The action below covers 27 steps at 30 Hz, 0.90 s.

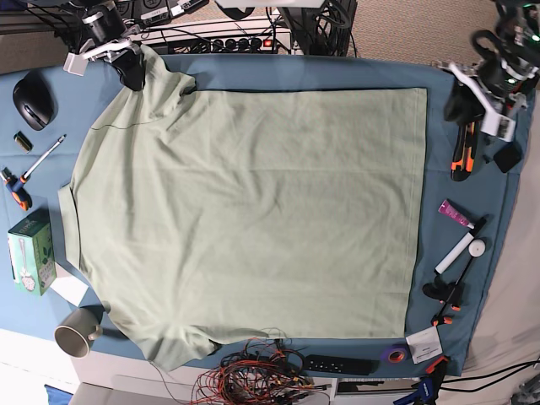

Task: Fold the T-shirt properly
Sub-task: 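Move the left gripper to the other shoulder corner and grasp it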

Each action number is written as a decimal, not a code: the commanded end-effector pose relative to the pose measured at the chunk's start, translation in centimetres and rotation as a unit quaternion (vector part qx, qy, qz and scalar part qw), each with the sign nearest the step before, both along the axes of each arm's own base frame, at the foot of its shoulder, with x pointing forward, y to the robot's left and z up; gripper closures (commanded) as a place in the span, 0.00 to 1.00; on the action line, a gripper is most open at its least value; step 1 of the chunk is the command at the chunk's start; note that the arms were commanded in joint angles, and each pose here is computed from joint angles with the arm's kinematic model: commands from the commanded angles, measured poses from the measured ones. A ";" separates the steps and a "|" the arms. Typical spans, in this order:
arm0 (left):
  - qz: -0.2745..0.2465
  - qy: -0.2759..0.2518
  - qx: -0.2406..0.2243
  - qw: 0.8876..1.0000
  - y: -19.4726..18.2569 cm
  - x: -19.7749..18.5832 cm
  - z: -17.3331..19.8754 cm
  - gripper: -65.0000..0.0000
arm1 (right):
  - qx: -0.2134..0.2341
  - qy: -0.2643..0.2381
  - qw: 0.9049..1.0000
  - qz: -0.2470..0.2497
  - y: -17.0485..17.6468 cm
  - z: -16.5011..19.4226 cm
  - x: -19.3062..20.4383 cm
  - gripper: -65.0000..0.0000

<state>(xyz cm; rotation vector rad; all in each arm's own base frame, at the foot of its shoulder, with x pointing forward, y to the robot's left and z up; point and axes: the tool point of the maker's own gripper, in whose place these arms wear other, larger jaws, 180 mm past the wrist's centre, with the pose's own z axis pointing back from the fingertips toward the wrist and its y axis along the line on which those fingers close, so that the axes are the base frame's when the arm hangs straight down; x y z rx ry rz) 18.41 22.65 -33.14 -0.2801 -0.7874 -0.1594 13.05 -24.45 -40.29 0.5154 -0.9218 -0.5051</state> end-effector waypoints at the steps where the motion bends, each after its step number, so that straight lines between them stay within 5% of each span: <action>1: -0.006 -0.011 -0.020 1.000 0.1 0.4 0.6 0.77 | -0.009 0.037 0.999 0.019 0.4 -1.1 -1.1 1.00; 9: 0.010 0.041 -0.135 0.990 1.3 -0.2 -2.5 0.77 | -0.009 0.036 0.999 0.018 0.4 -1.1 -1.1 1.00; 13: 0.025 0.052 -0.138 0.989 2.0 -0.4 -3.4 0.74 | -0.009 0.036 0.999 0.018 0.4 -1.1 -1.0 1.00; 18: 0.037 0.076 -0.120 0.989 1.7 -0.8 -4.9 0.54 | -0.010 0.033 0.999 0.019 0.4 -1.0 -0.7 1.00; 27: -0.010 0.127 -0.131 0.983 -3.1 -2.7 -7.7 0.53 | -0.010 0.033 0.999 0.019 0.4 -1.0 -0.7 1.00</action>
